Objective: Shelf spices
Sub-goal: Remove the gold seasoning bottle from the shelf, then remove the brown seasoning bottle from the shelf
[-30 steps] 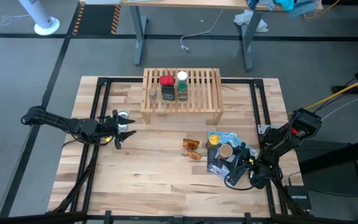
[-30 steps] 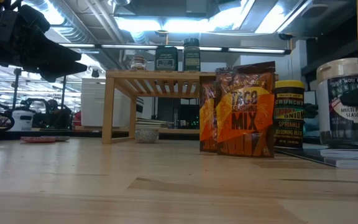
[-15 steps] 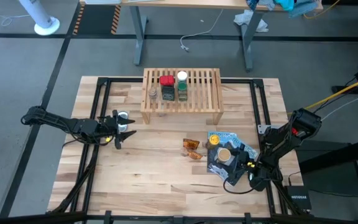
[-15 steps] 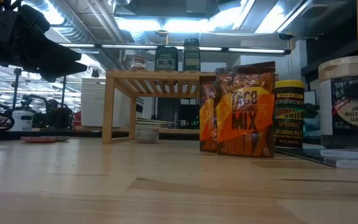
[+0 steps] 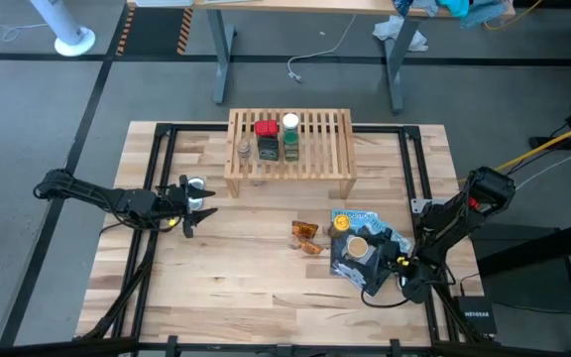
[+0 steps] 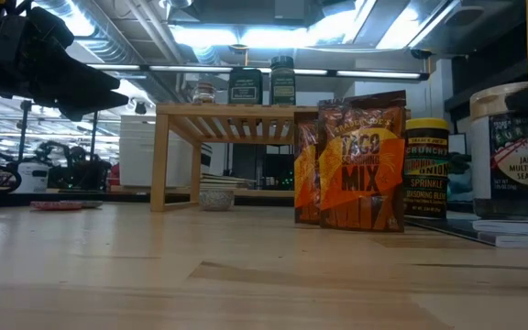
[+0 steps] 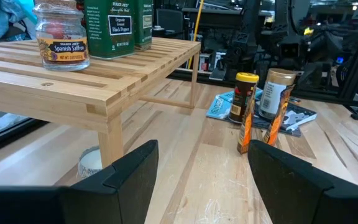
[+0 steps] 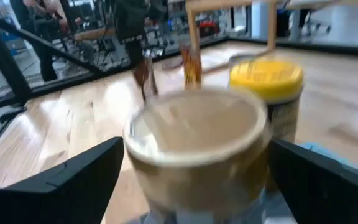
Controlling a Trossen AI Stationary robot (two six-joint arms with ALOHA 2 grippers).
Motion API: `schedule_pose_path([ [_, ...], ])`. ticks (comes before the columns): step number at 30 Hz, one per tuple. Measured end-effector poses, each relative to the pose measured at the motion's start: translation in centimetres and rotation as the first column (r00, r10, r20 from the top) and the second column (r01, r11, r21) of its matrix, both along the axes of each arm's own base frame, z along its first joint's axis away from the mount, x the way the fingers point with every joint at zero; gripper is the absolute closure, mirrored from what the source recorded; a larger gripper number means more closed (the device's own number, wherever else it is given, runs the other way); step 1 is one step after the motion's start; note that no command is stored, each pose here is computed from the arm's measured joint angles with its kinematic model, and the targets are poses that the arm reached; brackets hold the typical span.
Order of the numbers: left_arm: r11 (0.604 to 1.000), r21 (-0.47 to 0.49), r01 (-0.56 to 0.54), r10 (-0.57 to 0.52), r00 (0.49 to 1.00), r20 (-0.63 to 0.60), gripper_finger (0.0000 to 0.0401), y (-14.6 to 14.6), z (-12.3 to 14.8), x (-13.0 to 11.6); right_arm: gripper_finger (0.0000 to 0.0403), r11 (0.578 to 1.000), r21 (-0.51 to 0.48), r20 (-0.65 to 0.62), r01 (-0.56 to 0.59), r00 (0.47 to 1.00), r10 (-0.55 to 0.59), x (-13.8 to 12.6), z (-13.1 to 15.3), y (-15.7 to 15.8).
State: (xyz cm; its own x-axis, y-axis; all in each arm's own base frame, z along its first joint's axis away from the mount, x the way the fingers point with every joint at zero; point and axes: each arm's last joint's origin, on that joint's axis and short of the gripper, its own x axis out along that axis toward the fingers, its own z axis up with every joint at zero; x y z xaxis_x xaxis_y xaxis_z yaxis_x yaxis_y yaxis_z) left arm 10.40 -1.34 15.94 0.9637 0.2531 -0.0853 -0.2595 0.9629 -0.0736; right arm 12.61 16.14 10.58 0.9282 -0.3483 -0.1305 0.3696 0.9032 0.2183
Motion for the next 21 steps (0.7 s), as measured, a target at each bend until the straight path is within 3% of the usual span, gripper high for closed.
schedule_pose_path([
  [9,1.000,0.000,0.000,0.000,1.000,0.000,0.0160,0.0,0.0,0.0,0.0010,0.992,-0.122,0.069,0.018,0.998,-0.010,-2.0,2.5,0.7],
  [21,1.000,0.000,0.000,0.000,1.000,0.000,0.0160,0.0,0.0,0.0,0.0010,0.972,-0.191,0.047,0.139,0.990,-0.132,-0.3,7.1,-2.2],
])
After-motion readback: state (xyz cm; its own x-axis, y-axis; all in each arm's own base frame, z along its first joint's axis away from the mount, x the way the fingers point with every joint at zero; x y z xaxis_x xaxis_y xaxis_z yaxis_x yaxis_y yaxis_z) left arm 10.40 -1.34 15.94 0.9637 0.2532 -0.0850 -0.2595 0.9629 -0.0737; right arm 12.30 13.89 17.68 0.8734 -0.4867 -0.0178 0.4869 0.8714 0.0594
